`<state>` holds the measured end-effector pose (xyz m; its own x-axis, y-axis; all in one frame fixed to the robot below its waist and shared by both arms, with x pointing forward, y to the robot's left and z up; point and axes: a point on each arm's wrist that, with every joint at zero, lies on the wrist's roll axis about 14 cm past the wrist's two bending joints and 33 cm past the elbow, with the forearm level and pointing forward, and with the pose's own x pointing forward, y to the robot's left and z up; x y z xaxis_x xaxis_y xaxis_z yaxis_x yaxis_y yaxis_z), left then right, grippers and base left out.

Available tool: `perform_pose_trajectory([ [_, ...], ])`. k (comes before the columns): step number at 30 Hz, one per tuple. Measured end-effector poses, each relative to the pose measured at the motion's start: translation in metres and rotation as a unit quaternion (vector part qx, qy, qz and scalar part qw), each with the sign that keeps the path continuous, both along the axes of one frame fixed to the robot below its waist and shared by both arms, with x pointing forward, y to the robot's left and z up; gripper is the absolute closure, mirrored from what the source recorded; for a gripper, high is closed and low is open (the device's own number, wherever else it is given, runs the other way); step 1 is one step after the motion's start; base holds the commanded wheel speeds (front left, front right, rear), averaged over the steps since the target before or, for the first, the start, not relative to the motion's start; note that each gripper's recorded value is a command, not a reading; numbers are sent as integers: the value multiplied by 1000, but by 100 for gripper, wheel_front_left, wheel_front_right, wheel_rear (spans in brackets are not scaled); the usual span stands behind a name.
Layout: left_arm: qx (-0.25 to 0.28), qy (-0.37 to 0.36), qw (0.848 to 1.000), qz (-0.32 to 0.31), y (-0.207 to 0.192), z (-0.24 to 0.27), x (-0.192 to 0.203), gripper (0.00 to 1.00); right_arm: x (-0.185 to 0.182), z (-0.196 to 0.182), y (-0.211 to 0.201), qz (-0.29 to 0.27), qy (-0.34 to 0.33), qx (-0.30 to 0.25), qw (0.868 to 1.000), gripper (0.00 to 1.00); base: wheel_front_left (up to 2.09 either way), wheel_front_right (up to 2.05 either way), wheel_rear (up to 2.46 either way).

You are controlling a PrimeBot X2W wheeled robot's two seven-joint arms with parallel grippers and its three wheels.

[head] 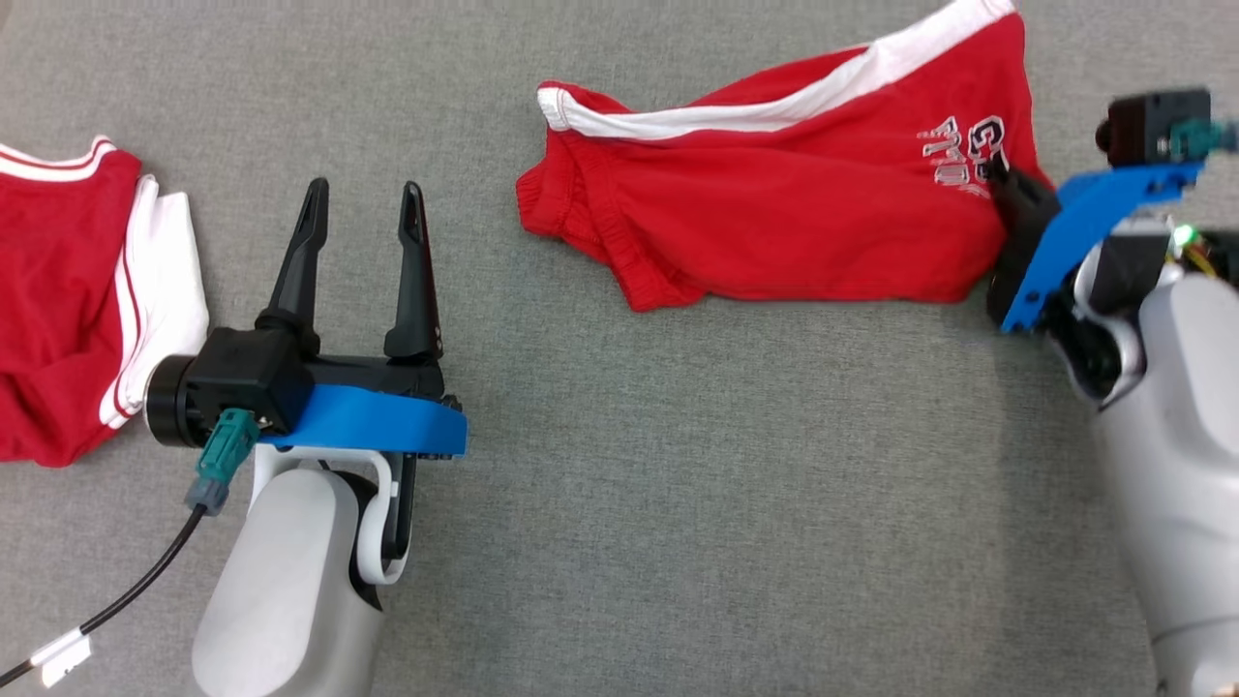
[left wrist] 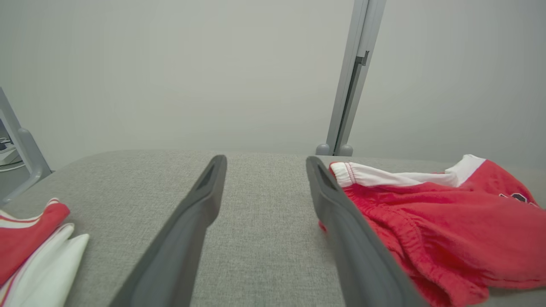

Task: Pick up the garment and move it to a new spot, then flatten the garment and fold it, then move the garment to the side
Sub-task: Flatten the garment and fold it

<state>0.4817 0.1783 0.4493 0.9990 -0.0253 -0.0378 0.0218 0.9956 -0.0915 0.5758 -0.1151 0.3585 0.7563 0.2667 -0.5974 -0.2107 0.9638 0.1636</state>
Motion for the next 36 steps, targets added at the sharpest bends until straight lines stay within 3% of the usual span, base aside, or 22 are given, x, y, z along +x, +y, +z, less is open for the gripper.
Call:
perform_pose_trajectory([
  [9,3,-2,1000,-13,-9,6,-13,0,-72,6,-16,-62,-49,64,995,100,0,0,0],
  [16,-1,0,1000,-28,-20,8,-27,0,-117,18,-48,-120,-73,74,987,100,0,0,0],
  [30,-2,1,1000,-29,-23,10,-31,0,-111,23,-61,-132,-84,64,986,100,0,0,0],
  [36,-2,-5,1000,-29,-23,14,-31,0,-87,64,-28,-76,-136,73,985,100,0,0,0],
])
